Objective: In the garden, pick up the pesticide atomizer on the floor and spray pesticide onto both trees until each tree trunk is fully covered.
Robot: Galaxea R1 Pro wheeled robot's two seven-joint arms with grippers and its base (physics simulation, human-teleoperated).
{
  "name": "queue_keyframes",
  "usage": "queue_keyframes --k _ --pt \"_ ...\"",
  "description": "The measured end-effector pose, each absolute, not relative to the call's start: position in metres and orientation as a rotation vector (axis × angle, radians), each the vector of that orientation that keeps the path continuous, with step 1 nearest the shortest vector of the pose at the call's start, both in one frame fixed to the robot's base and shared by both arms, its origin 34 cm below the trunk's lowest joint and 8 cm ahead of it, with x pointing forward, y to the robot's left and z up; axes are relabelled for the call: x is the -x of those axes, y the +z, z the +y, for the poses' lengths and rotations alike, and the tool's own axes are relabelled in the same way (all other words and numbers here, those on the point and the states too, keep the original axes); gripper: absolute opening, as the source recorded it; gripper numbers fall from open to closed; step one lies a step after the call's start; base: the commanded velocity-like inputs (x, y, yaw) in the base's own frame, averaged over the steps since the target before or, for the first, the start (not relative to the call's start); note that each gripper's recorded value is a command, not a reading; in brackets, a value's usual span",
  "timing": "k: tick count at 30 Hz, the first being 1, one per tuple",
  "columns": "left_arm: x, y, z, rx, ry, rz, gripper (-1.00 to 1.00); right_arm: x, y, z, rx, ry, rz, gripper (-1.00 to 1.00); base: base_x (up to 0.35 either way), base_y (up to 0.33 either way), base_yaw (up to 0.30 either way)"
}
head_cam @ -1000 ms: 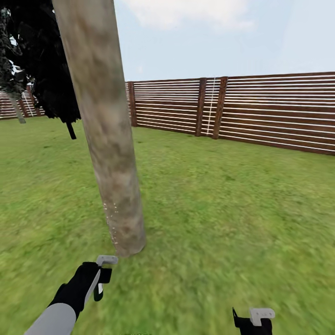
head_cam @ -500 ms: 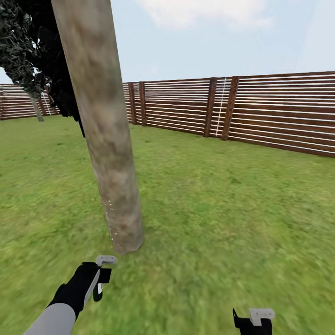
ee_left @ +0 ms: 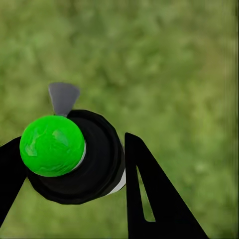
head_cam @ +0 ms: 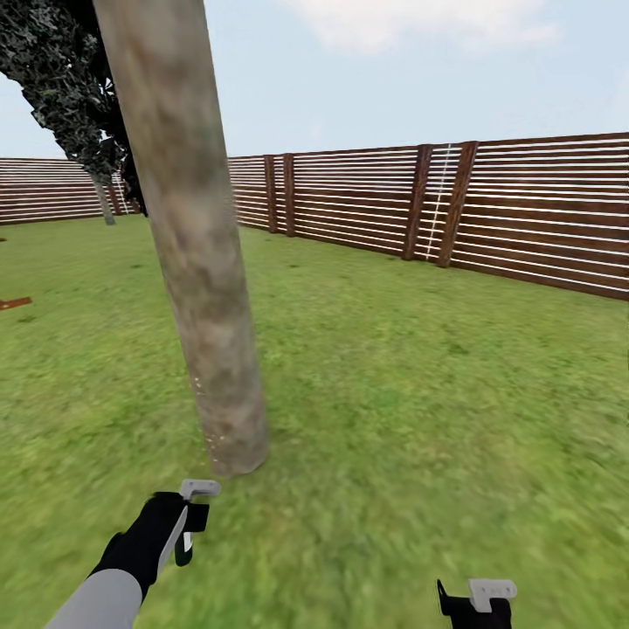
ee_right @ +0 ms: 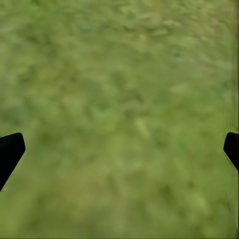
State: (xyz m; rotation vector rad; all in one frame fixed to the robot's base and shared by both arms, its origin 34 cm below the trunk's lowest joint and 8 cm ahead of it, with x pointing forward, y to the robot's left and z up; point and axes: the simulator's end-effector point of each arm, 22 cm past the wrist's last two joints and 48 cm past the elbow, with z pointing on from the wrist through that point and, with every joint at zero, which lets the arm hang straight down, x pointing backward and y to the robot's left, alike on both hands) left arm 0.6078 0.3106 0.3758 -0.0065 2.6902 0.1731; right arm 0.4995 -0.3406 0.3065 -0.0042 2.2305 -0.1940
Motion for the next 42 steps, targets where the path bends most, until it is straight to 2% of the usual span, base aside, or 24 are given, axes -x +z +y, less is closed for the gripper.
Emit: queue_keyframes --k 7,27,35,40,42 --pt "-0.608 0.376 0.311 0.008 0.173 2.69 -1.0 -0.5 0.306 -0.338 0.003 -0.19 2.231 1.0 0.0 -0.274 0.057" --pt "-0.61 0.379 0.31 0.011 0.172 2.682 -1.0 -0.5 0.306 -0.338 0.003 -0.19 2.231 1.0 0.043 -0.261 0.274" --pt "-0.622 0.385 0.283 -0.013 0.122 2.662 -1.0 -0.5 0.307 -0.341 0.002 -0.196 2.229 1.0 0.0 -0.033 0.147" --pt "-0.637 0.401 0.318 -0.007 0.17 2.637 -1.0 -0.499 0.307 -0.341 0.002 -0.195 2.23 1.0 0.0 0.0 0.002" --pt "-0.65 0.411 0.301 -0.009 0.118 2.62 -1.0 -0.499 0.307 -0.341 0.002 -0.196 2.23 1.0 0.0 0.0 0.0"
